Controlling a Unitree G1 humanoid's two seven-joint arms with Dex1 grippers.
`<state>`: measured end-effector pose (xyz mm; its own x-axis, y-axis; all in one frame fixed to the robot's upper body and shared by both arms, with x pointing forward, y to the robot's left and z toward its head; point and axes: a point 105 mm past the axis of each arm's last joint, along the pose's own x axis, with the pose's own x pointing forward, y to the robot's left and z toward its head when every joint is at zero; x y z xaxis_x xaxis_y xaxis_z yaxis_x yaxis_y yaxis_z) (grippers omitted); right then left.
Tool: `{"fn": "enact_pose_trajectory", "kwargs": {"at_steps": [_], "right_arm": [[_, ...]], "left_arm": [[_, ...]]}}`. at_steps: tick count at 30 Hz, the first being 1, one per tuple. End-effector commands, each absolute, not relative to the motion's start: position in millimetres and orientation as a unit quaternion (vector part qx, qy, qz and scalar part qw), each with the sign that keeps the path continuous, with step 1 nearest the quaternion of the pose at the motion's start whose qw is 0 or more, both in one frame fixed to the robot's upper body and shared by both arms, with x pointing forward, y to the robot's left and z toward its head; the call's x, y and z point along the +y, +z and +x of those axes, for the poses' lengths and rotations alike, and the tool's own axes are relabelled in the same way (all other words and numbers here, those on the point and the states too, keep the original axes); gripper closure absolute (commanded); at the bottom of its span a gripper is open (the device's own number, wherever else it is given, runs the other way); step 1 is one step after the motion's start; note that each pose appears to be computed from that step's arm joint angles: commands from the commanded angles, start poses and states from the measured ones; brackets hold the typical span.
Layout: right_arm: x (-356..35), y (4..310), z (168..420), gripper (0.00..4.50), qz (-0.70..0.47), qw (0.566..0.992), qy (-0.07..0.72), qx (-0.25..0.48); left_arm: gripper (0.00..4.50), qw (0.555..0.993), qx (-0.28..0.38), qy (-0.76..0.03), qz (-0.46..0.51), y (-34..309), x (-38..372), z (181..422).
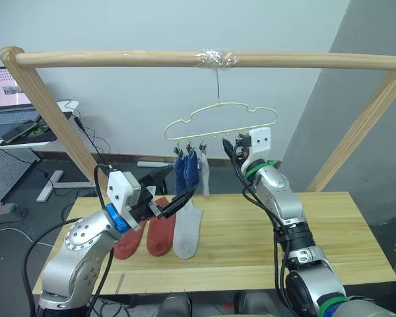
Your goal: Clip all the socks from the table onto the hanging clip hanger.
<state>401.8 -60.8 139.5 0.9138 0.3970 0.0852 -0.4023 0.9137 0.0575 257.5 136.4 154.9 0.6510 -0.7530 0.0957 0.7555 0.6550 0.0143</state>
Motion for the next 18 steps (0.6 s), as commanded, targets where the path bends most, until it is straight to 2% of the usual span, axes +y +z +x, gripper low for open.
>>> {"fn": "enact_pose_trajectory", "kwargs": {"at_steps": [1, 12, 18], "right_arm": [[-62.3, 159.7, 405.2, 1.46, 0.052, 0.976, 0.2, -0.068], [-69.1, 160.6, 406.1, 1.46, 0.049, 0.979, 0.18, -0.076], [-66.1, 153.9, 406.2, 1.46, 0.052, 0.979, 0.191, -0.056]], "left_arm": [[0.0, 0.906, -0.068, -0.417, -0.008, 165.0, 134.6, 253.5], [0.0, 0.907, -0.067, -0.416, -0.008, 164.6, 133.8, 250.8], [0.0, 0.907, -0.068, -0.416, -0.008, 164.7, 133.4, 250.4]]}}
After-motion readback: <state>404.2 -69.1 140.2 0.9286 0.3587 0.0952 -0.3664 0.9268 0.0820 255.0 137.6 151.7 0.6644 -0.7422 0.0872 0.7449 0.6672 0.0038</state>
